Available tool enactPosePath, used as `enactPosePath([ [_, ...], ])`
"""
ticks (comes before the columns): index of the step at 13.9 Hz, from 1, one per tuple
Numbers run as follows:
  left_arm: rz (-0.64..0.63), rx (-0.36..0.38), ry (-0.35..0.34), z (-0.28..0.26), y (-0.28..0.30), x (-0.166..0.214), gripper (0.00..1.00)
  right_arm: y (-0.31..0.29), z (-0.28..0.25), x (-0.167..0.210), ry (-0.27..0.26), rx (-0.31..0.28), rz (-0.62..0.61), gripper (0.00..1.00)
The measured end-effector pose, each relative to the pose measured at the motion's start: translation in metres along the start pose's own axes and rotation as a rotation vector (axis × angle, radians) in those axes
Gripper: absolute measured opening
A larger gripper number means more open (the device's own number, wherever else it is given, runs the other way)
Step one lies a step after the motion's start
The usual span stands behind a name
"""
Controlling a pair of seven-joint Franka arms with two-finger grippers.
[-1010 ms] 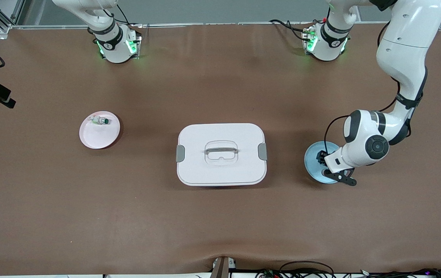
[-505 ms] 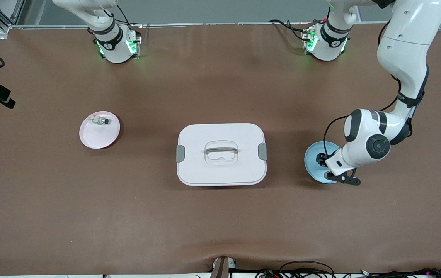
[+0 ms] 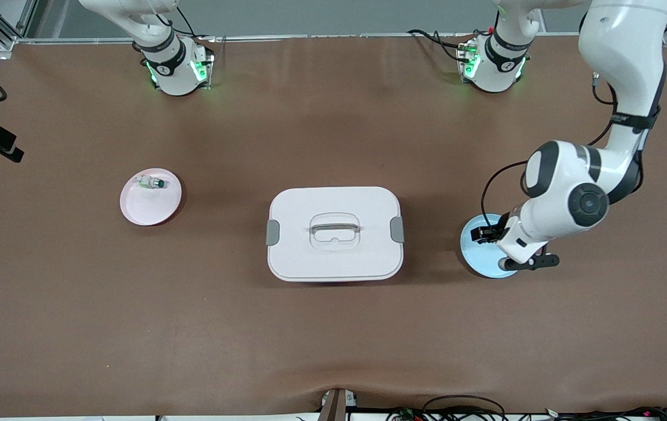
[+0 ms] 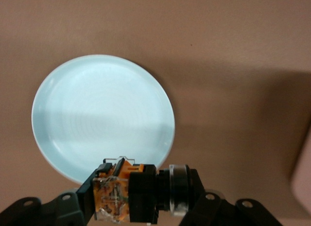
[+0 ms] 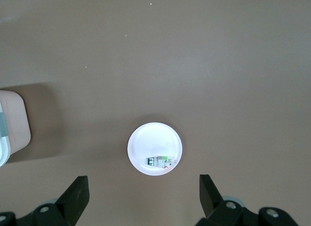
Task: Transfer orange switch to right arm and place
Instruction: 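Lift the switch with the left gripper while the right gripper reaches over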
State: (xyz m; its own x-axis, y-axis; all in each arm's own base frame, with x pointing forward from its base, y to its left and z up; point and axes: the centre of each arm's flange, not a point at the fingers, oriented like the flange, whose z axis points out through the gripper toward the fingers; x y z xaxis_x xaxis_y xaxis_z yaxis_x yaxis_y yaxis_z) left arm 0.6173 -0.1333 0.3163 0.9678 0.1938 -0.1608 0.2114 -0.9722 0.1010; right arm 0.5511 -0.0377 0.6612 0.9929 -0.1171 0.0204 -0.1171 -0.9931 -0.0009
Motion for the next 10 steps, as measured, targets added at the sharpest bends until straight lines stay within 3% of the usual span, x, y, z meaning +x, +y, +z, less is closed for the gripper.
enactPosePath([
  [5, -0.364, -0.141, -0.060, -0.083, 0.037, -0.028, 0.73, -0.021, -0.001, -0.002, -0.002, 0.011, -0.036, 1.00],
  [10, -0.696, -0.290, -0.113, -0.142, 0.079, -0.056, 0.73, -0.042, -0.004, -0.004, -0.005, 0.114, -0.043, 1.00],
])
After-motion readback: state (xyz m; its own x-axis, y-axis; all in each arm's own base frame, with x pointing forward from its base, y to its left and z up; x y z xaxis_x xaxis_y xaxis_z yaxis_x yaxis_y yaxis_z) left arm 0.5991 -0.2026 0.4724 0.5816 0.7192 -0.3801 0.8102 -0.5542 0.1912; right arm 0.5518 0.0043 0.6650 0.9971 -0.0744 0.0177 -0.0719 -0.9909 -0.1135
